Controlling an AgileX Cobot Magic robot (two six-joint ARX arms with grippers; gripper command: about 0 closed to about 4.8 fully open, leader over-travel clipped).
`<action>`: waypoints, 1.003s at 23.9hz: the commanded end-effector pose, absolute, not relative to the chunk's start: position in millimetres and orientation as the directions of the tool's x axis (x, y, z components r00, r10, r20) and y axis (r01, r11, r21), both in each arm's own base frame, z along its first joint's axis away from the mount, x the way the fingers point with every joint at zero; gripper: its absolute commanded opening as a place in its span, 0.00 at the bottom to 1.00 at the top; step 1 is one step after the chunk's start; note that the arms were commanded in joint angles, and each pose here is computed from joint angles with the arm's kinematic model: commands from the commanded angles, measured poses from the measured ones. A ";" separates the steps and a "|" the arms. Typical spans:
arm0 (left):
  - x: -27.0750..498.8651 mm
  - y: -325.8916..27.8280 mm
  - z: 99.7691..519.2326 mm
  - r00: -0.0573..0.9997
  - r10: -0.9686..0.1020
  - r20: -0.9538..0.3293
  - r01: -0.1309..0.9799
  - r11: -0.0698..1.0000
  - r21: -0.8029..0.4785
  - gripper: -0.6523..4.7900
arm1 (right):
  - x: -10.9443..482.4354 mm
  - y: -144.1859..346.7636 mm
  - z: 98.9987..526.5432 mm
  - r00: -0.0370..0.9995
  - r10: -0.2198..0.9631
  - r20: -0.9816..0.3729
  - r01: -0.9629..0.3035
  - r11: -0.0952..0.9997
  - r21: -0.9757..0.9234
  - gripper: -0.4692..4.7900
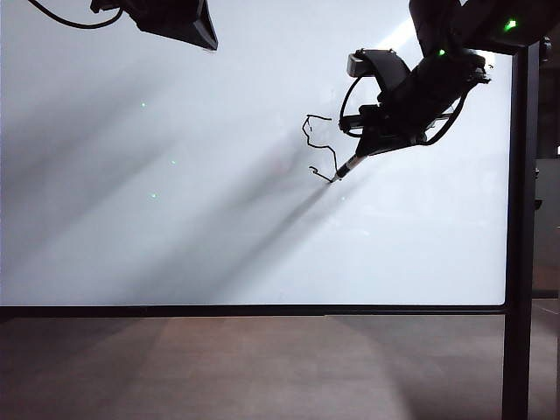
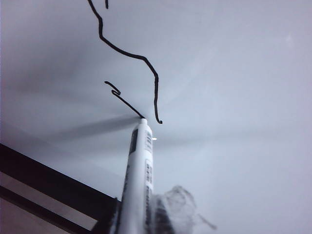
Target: Reach to the right to find the marker pen, pick it up, and write the number 5 on the whiteboard.
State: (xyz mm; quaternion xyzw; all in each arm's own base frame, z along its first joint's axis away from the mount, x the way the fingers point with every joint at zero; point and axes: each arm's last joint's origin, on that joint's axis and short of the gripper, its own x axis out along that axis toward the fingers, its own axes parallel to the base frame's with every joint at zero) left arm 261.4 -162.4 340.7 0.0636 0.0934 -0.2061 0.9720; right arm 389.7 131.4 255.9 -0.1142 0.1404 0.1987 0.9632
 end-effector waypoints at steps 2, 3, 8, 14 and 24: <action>260.7 -162.2 343.6 0.900 -0.392 -0.191 0.413 0.907 0.081 0.11 | 392.1 127.9 263.2 0.909 0.316 -0.271 -0.370 0.912 -0.178 0.08; 260.7 -162.2 343.6 0.900 -0.392 -0.191 0.413 0.907 0.081 0.11 | 392.2 127.7 263.2 0.910 0.316 -0.270 -0.369 0.912 -0.178 0.08; 260.7 -162.2 343.6 0.900 -0.392 -0.191 0.413 0.907 0.081 0.11 | 392.0 127.5 263.8 0.911 0.313 -0.269 -0.367 0.913 -0.179 0.08; 260.7 -162.2 343.6 0.900 -0.392 -0.191 0.413 0.907 0.081 0.11 | 390.2 126.6 269.0 0.915 0.313 -0.254 -0.363 0.914 -0.180 0.08; 260.7 -162.2 343.6 0.900 -0.392 -0.191 0.413 0.907 0.081 0.11 | 388.0 125.9 271.6 0.912 0.317 -0.261 -0.368 0.912 -0.178 0.08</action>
